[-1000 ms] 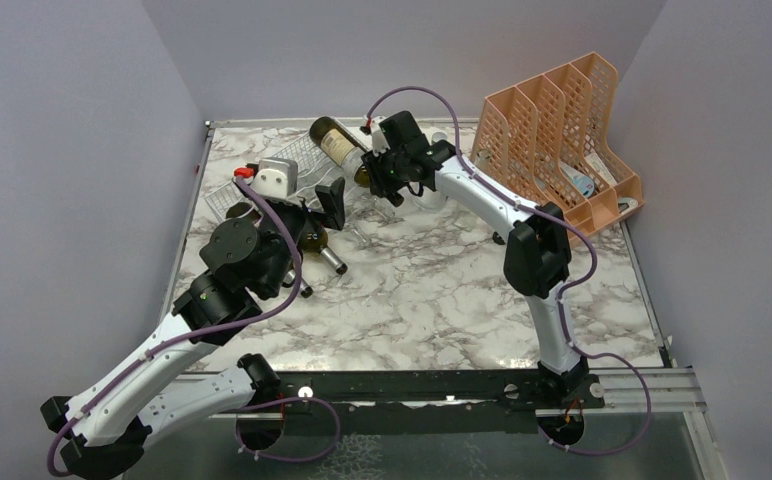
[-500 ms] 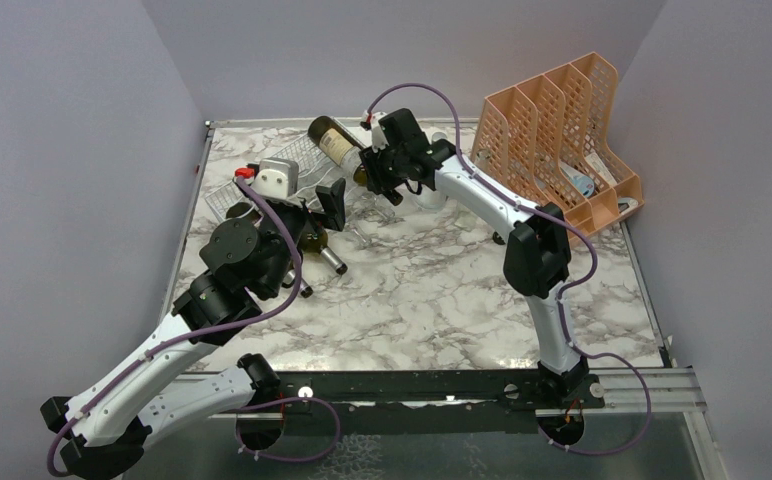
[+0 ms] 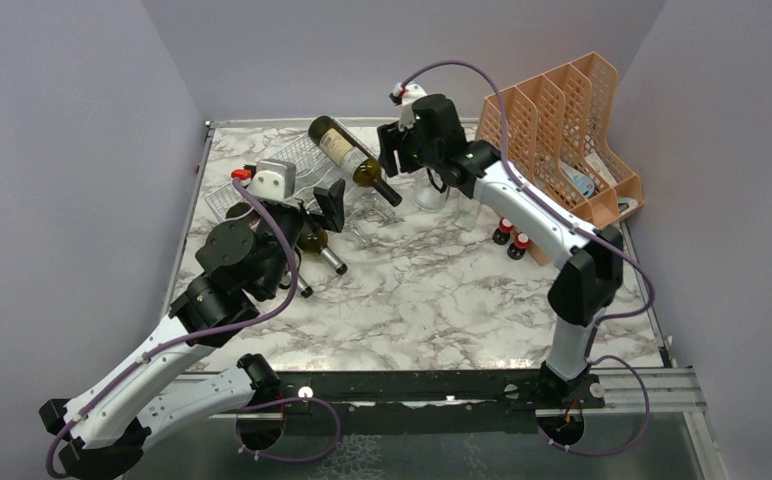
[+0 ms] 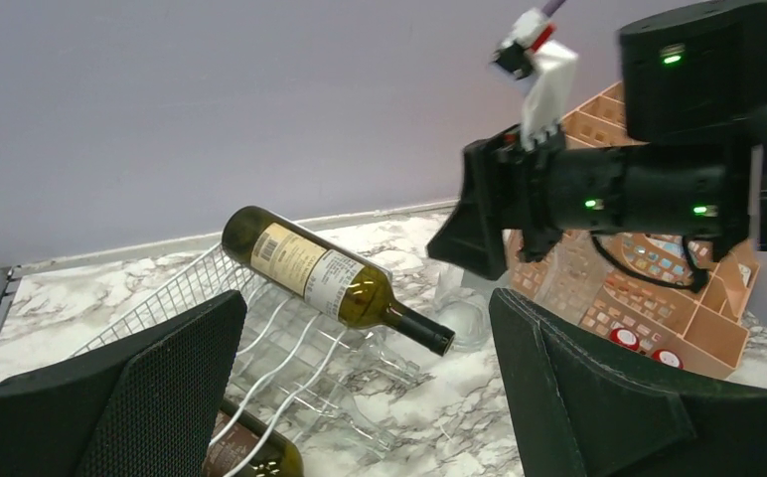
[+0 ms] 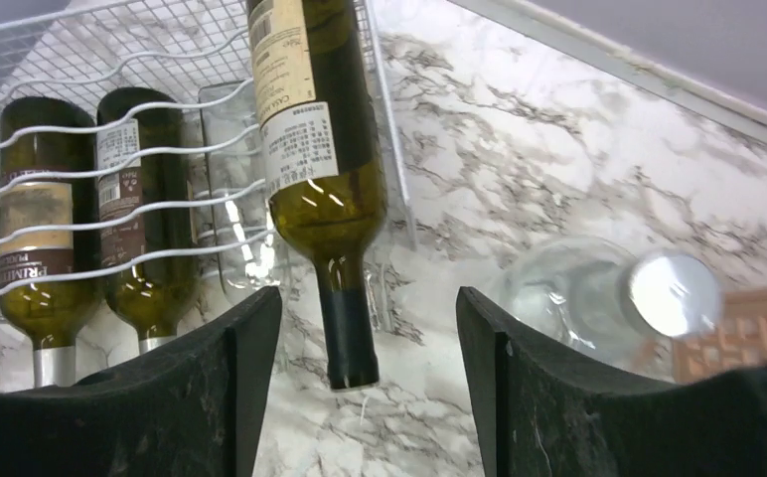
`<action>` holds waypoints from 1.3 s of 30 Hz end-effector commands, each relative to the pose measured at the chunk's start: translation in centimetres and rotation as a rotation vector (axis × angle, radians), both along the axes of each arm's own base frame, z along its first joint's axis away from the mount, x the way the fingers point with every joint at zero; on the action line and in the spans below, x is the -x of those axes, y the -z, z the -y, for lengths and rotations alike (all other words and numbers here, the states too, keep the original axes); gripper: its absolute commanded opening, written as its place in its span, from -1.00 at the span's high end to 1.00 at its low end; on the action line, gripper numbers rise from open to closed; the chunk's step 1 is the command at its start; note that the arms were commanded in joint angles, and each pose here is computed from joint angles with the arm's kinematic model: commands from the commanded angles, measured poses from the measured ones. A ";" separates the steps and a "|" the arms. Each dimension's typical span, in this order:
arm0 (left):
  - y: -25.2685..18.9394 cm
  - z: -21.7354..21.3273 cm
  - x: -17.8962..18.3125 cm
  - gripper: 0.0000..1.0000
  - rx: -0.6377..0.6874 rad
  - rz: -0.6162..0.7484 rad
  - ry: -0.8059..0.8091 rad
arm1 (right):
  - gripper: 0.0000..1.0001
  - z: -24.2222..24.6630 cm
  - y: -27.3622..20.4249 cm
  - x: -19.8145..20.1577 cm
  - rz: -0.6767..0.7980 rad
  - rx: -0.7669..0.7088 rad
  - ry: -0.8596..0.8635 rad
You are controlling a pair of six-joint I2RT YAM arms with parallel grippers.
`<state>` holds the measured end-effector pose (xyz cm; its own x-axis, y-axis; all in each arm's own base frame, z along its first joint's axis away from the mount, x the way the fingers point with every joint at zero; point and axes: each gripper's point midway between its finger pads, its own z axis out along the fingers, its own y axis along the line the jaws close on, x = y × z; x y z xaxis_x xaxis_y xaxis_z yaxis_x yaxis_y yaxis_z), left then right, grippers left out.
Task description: Put the wine bottle on the wine rack
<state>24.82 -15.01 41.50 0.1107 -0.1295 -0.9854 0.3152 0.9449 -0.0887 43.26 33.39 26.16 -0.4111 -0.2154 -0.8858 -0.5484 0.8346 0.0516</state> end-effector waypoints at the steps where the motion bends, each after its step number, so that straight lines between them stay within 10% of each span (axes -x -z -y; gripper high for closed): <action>1: -1.2 0.5 0.6 -0.98 0.039 0.029 0.049 | -0.39 4.3 -5.0 0.6 0.170 -0.050 0.161; 22: 0.3 4.1 -0.4 -0.98 0.013 -0.007 0.145 | -0.58 18.0 -2.1 0.7 0.143 0.149 0.593; 39: 1.3 6.1 -0.9 -0.98 -0.039 -0.019 0.200 | 0.31 18.7 1.8 -0.1 0.035 0.084 0.575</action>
